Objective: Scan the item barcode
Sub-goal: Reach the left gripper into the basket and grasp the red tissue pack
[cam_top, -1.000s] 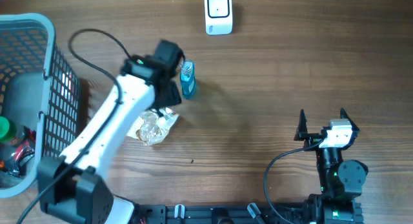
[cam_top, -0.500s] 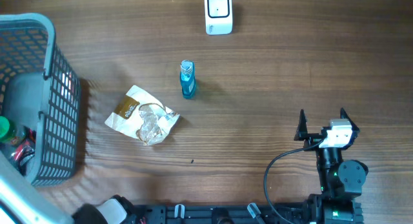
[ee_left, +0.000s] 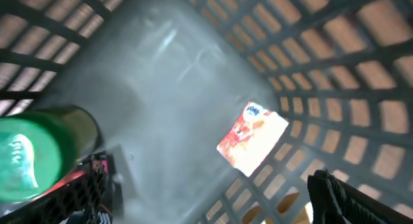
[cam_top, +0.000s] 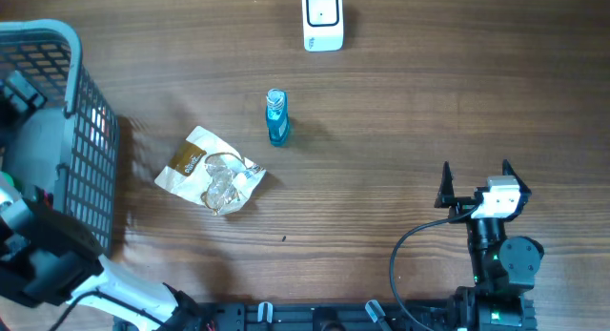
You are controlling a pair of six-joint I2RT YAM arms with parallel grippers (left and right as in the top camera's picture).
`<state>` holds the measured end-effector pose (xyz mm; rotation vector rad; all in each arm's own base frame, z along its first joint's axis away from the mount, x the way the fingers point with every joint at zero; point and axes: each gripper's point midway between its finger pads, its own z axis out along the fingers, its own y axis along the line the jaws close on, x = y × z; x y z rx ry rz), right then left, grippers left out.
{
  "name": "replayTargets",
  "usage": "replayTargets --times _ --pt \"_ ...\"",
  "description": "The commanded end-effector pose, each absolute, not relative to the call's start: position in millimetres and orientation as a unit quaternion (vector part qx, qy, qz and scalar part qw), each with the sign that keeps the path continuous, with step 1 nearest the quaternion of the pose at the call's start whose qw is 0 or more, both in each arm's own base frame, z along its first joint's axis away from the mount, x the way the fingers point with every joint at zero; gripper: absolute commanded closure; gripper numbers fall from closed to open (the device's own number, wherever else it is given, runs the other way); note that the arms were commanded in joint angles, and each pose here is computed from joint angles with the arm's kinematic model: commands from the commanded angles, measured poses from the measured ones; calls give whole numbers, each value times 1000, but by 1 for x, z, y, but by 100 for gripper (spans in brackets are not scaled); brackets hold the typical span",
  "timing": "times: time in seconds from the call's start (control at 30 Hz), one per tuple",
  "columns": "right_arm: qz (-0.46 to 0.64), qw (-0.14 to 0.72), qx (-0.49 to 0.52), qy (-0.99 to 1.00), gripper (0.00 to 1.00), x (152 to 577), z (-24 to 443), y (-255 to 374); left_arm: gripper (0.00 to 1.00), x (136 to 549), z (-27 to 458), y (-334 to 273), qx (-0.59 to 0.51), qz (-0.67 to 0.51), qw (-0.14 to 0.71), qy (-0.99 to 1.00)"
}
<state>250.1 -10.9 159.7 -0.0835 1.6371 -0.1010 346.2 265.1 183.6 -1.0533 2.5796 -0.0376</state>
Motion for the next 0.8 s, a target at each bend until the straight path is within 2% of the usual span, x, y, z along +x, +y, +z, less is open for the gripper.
replayTargets --times 0.0,0.17,0.47,0.53,0.7,0.77 --pt "-32 683 -37 729 0 250 160 -7 1 350 161 259 -338 -41 159 927" --pt "-32 683 -37 729 0 250 160 -7 7 362 134 244 -312 -90 138 936" --pt "-32 683 -37 729 0 250 160 -7 7 370 80 222 -280 -100 111 948" --pt "-32 683 -37 729 0 250 160 -7 14 372 73 222 -279 -101 117 948" --pt "-32 683 -37 729 0 250 160 -7 16 377 55 207 -273 -144 133 942" --pt "-32 683 -37 729 0 250 160 -7 26 377 51 203 -273 -153 134 940"
